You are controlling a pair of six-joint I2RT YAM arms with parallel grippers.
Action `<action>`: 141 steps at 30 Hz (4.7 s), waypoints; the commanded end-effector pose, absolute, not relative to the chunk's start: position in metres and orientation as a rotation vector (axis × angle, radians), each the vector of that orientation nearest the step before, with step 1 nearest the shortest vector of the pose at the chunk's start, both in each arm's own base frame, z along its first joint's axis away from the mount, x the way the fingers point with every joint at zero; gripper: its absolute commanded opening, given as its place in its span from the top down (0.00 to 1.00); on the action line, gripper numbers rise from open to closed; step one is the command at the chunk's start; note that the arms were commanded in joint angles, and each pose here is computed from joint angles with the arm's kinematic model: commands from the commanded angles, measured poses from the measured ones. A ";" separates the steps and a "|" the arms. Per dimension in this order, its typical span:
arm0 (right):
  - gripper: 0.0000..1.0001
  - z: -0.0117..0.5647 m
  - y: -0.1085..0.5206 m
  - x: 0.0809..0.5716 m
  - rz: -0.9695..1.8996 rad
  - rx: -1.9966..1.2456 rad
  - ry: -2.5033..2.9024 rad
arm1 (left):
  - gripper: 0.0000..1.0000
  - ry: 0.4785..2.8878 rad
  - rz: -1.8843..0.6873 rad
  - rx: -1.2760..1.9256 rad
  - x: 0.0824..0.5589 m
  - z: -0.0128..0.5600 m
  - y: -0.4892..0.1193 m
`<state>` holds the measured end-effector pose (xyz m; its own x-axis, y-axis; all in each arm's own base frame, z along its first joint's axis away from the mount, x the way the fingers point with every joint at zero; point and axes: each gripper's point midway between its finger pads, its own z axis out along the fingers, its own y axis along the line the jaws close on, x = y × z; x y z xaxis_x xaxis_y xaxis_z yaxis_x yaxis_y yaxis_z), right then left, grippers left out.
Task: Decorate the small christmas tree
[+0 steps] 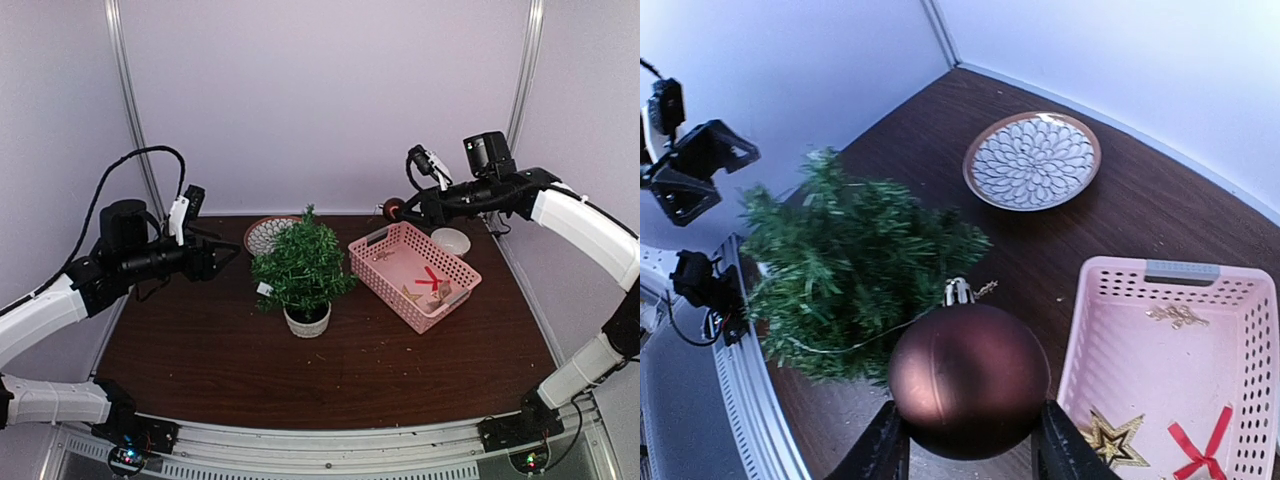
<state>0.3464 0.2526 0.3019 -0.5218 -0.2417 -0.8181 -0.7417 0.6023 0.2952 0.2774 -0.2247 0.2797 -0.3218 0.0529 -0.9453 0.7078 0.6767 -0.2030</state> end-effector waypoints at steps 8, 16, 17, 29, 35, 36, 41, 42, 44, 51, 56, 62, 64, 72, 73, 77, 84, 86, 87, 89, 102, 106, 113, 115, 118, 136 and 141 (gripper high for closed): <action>0.60 0.342 0.312 0.240 0.979 -1.133 1.851 | 0.40 1.536 -0.811 0.897 0.235 0.321 -0.262; 0.60 0.334 0.350 0.193 1.009 -1.271 1.823 | 0.53 1.427 -0.813 1.060 0.207 0.317 -0.280; 0.60 0.333 0.355 0.190 1.016 -1.280 1.819 | 0.54 1.418 -0.814 1.074 0.204 0.316 -0.282; 0.60 0.337 0.401 0.212 0.990 -1.217 1.821 | 0.76 1.328 -0.846 1.097 0.194 0.324 -0.293; 0.61 0.335 0.408 0.223 0.990 -1.163 1.873 | 0.79 1.323 -0.872 1.130 0.191 0.318 -0.307; 0.61 0.334 0.409 0.224 0.988 -1.160 1.881 | 0.79 1.323 -0.875 1.134 0.191 0.318 -0.309; 0.61 0.328 0.411 0.224 0.989 -1.166 1.898 | 0.79 1.329 -0.873 1.134 0.193 0.315 -0.319; 0.61 0.328 0.411 0.224 0.989 -1.168 1.902 | 0.78 1.328 -0.871 1.131 0.194 0.315 -0.320; 0.61 0.325 0.411 0.227 0.970 -1.160 1.916 | 0.77 1.332 -0.864 1.115 0.197 0.316 -0.322; 0.62 0.321 0.412 0.225 0.957 -1.178 1.924 | 0.74 1.375 -0.819 1.054 0.211 0.316 -0.322; 0.62 0.317 0.413 0.225 0.950 -1.185 1.935 | 0.74 1.386 -0.812 1.043 0.217 0.316 -0.325; 0.61 0.315 0.415 0.227 0.929 -1.192 1.942 | 0.73 1.389 -0.835 1.023 0.220 0.319 -0.329; 0.62 0.315 0.415 0.227 0.927 -1.196 1.942 | 0.73 1.393 -0.840 1.019 0.221 0.319 -0.331; 0.62 0.312 0.416 0.227 0.920 -1.203 1.948 | 0.82 1.402 -0.836 1.007 0.225 0.319 -0.333; 0.62 0.312 0.416 0.227 0.919 -1.204 1.949 | 0.85 1.406 -0.832 1.004 0.226 0.318 -0.333; 0.62 0.313 0.416 0.227 0.918 -1.204 1.944 | 0.90 1.423 -0.813 0.999 0.229 0.315 -0.332; 0.62 0.315 0.416 0.228 0.914 -1.199 1.943 | 0.96 1.435 -0.813 1.008 0.229 0.310 -0.332; 0.62 0.314 0.416 0.228 0.913 -1.200 1.943 | 0.88 1.434 -0.827 1.022 0.226 0.309 -0.334; 0.62 0.314 0.417 0.228 0.914 -1.201 1.943 | 0.85 1.433 -0.833 1.023 0.226 0.309 -0.335; 0.62 0.314 0.417 0.228 0.916 -1.201 1.942 | 0.84 1.437 -0.837 1.026 0.226 0.307 -0.335; 0.62 0.313 0.417 0.230 0.902 -1.198 1.948 | 1.00 1.445 -0.823 1.019 0.228 0.306 -0.334; 0.63 0.310 0.414 0.233 0.874 -1.190 1.962 | 1.00 1.455 -0.815 1.014 0.228 0.305 -0.332; 0.65 0.306 0.410 0.240 0.817 -1.169 1.983 | 1.00 1.481 -0.791 1.001 0.228 0.300 -0.326; 0.65 0.305 0.408 0.243 0.797 -1.160 1.989 | 1.00 1.496 -0.770 0.992 0.231 0.298 -0.323; 0.66 0.304 0.407 0.244 0.781 -1.155 1.996 | 1.00 1.517 -0.747 0.982 0.235 0.296 -0.321; 0.66 0.296 0.413 0.250 0.754 -1.170 2.042 | 1.00 1.608 -0.660 0.942 0.254 0.287 -0.320; 0.66 0.301 0.412 0.250 0.751 -1.163 2.029 | 1.00 1.611 -0.654 0.936 0.255 0.287 -0.320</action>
